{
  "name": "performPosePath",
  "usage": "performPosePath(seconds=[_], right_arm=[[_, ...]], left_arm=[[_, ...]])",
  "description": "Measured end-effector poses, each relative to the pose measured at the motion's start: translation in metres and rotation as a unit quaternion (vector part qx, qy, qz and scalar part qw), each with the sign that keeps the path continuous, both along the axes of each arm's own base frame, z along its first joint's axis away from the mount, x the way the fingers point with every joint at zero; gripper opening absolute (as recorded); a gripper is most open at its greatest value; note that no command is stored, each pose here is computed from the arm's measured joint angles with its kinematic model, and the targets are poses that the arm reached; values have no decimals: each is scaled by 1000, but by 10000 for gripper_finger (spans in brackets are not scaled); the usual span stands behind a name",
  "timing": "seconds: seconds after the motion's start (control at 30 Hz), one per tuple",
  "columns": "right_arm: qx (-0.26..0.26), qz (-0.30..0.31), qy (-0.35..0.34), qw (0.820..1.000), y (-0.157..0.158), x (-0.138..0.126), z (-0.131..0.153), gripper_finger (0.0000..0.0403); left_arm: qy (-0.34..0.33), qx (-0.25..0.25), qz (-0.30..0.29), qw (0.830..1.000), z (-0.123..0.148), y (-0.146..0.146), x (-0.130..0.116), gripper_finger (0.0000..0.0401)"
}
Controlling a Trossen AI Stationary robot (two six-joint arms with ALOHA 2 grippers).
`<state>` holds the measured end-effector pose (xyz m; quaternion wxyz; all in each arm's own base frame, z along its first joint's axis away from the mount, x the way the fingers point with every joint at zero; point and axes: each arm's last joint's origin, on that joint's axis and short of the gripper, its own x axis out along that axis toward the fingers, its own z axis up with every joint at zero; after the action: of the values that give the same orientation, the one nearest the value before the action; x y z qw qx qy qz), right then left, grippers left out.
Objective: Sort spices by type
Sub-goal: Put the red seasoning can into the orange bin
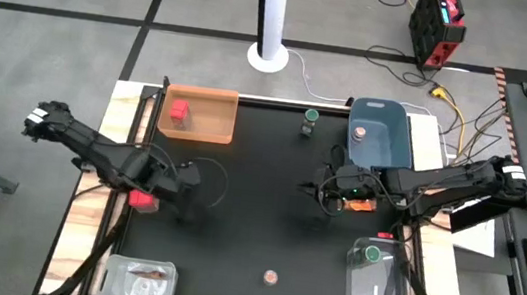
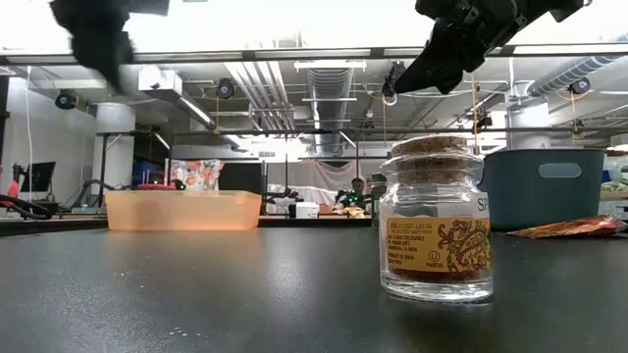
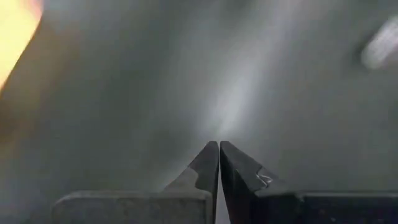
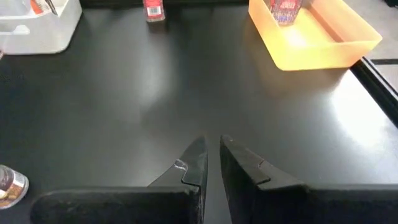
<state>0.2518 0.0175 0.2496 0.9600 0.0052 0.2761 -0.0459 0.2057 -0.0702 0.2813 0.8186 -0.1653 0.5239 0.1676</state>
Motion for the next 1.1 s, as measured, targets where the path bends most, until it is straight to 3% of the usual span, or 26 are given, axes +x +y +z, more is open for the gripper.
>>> performPosePath(seconds=[0.1,0.2,0.37,0.6,0.97,1.1], right_arm=[[0,0,1,1000,0,0,-1,34],[1,0,-6,1000,0,0,-2,34],[-8,6,-24,1000,0,0,-6,34],[-16,11,-21,1000,0,0,-9,34],[-21,15,-33,999,0,1,-7,34],[-24,16,-39,999,0,1,-6,34]], left_arm=[[147,3,-40,988,14,0,-12,0],[206,35,-116,971,26,-4,-24,0],[143,34,-155,977,33,-2,-52,0],[108,-11,-66,992,9,10,-100,0],[158,-20,-79,984,-36,15,-112,2],[141,-29,-90,985,-39,12,-108,31]])
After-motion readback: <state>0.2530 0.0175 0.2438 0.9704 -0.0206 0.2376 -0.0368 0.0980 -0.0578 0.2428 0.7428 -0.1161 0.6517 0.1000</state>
